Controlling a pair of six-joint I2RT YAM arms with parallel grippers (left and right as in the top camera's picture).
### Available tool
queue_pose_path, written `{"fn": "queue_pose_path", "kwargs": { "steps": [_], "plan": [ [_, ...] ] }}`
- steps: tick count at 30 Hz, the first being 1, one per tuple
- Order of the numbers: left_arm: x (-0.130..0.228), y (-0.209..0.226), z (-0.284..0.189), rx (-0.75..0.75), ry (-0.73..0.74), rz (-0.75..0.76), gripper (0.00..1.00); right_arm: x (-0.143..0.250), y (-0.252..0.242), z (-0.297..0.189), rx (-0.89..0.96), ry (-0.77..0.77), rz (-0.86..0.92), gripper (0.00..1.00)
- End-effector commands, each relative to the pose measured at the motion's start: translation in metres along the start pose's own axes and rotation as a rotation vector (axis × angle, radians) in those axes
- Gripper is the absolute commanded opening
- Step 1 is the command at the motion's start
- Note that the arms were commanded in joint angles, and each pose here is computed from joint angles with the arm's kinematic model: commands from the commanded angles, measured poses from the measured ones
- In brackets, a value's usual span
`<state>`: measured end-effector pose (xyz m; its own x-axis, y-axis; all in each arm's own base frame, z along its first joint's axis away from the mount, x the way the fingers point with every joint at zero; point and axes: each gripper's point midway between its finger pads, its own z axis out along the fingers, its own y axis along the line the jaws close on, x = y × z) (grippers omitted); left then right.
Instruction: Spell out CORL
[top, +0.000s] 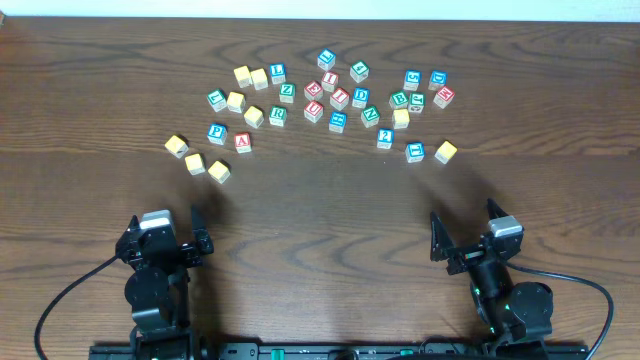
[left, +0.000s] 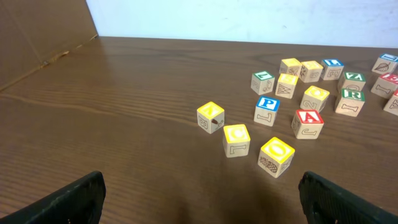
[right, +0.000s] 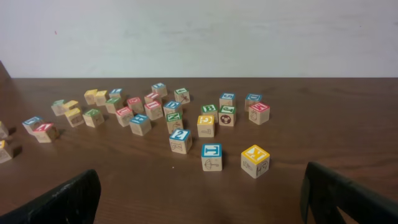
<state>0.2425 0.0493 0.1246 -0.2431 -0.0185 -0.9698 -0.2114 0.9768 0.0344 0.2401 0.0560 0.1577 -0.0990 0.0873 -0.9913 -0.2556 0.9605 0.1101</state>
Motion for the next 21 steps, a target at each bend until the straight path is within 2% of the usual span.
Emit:
{"fn": "queue_pose_path", "kwargs": {
  "steps": [1,6,12,21],
  "plan": [
    [0.013,0.005,0.002,-0.029,0.025,0.003,0.98,0.002,0.000,0.000,-0.003,0.005,-0.004,0.99],
    [-0.003,-0.011,-0.001,0.067,-0.015,-0.007,0.98,0.002,0.000,0.000,-0.003,0.005,-0.004,0.99],
    [-0.025,-0.019,-0.006,0.116,-0.043,-0.007,0.98,0.002,0.000,0.000,-0.003,0.005,-0.004,0.99],
    [-0.080,-0.044,0.010,0.265,0.105,-0.014,0.98,0.002,0.000,0.000,-0.003,0.005,-0.004,0.99]
  ]
}}
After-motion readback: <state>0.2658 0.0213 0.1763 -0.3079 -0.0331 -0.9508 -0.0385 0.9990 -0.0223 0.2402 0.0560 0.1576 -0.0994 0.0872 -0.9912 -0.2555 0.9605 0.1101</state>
